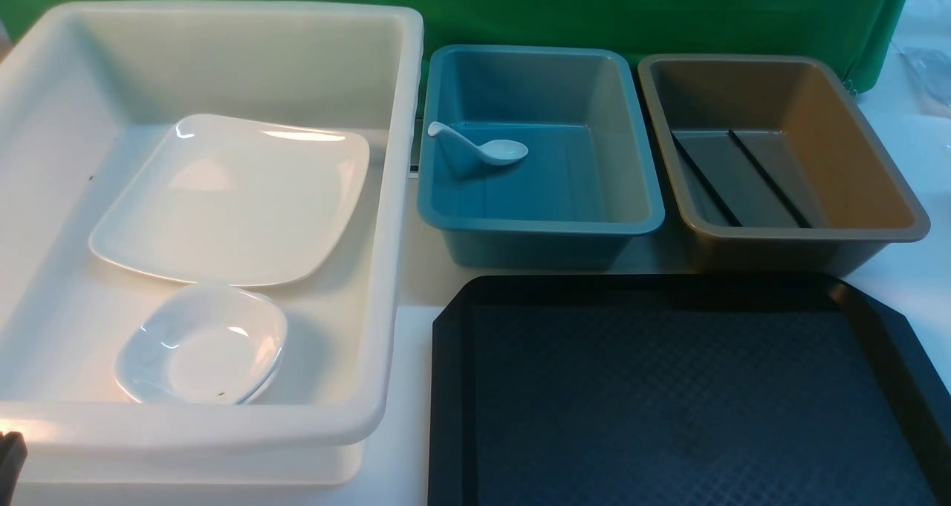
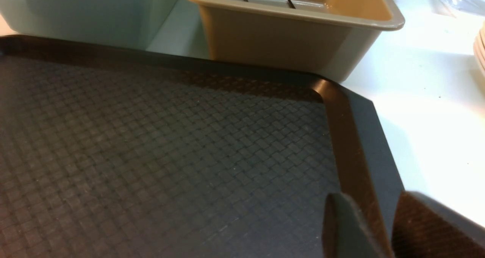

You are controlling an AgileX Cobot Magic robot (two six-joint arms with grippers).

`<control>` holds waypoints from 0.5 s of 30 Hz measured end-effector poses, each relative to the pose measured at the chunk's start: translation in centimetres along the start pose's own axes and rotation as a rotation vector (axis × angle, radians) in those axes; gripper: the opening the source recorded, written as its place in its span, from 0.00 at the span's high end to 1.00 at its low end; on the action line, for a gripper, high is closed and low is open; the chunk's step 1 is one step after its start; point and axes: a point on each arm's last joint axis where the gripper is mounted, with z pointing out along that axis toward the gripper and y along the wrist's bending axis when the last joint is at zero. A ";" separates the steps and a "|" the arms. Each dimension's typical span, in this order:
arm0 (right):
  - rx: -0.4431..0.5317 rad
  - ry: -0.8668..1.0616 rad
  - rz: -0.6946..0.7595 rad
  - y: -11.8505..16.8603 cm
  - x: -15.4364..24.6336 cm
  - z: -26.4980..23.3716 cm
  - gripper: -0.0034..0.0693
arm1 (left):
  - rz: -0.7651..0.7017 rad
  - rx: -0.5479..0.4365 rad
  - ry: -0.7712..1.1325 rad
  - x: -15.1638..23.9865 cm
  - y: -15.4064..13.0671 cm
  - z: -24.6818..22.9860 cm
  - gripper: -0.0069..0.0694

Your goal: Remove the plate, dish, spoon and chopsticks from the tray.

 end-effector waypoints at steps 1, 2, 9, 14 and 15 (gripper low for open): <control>0.000 0.000 0.000 0.0 0.0 0.0 0.63 | 0.000 0.000 0.000 0.0 0.0 0.0 0.89; 0.000 0.000 0.000 0.0 0.0 0.0 0.63 | 0.000 0.000 0.000 0.0 0.0 0.0 0.89; 0.000 0.000 0.000 0.0 0.0 0.0 0.63 | 0.002 0.011 -0.003 0.0 -0.1 0.0 0.89; 0.000 0.000 0.000 0.0 0.0 0.0 0.63 | 0.008 0.035 -0.007 0.0 -0.2 0.0 0.89; 0.000 0.000 0.000 0.0 0.0 0.0 0.63 | 0.008 0.028 -0.006 0.0 -0.2 0.0 0.89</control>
